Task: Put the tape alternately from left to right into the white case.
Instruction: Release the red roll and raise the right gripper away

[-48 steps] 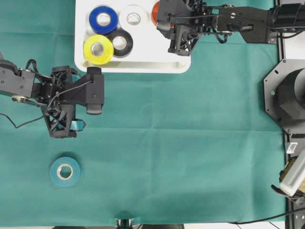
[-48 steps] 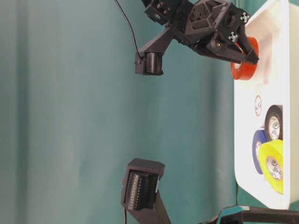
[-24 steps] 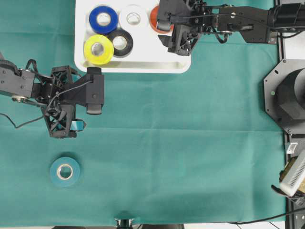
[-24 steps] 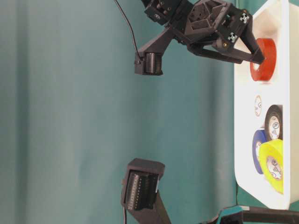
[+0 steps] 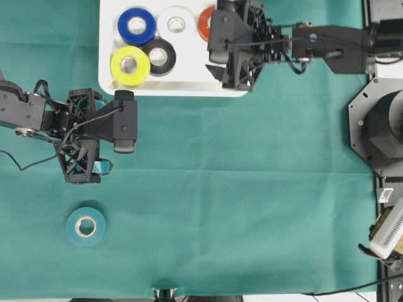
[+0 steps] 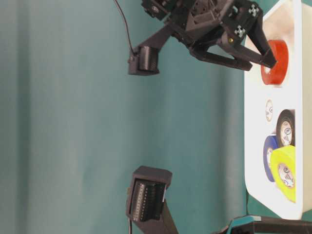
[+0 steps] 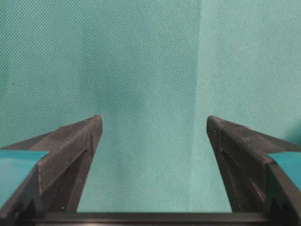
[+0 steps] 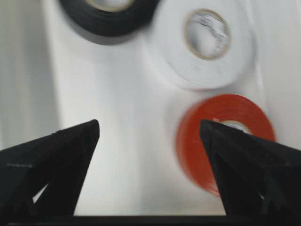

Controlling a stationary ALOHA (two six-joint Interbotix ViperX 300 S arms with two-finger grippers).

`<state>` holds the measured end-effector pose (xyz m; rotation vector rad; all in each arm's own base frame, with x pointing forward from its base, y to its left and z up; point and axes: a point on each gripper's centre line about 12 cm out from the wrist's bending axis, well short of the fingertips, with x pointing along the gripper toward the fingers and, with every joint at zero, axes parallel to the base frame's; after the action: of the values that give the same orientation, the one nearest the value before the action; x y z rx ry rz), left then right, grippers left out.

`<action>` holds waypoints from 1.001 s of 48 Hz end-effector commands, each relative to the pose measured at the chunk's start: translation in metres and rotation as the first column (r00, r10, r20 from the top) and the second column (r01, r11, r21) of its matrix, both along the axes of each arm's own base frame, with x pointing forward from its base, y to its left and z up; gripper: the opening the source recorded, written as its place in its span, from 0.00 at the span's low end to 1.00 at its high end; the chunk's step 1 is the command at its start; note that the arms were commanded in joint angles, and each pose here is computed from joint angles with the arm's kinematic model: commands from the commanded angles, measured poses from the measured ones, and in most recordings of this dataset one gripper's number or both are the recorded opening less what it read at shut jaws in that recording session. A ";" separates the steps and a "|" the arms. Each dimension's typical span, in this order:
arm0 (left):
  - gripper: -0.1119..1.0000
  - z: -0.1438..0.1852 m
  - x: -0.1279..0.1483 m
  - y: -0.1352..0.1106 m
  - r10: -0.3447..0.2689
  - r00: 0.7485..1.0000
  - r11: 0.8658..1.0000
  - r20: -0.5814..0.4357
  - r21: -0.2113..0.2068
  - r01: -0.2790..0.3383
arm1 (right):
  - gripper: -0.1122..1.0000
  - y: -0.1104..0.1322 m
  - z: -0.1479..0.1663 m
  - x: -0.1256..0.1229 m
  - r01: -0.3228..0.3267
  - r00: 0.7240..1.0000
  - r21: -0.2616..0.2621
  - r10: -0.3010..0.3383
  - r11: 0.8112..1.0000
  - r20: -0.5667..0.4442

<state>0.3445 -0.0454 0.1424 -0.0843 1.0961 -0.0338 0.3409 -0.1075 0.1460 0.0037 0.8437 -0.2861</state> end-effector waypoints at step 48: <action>1.00 0.009 0.001 -0.002 -0.003 0.999 1.000 0.033 -0.005 0.004 | 0.76 0.087 0.004 -0.007 -0.049 0.986 0.265 0.005 0.963 0.165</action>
<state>0.3424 -0.0456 0.1402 -0.0829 1.1023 -0.0345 0.3310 -0.0218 0.1409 0.2633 0.7430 -0.1490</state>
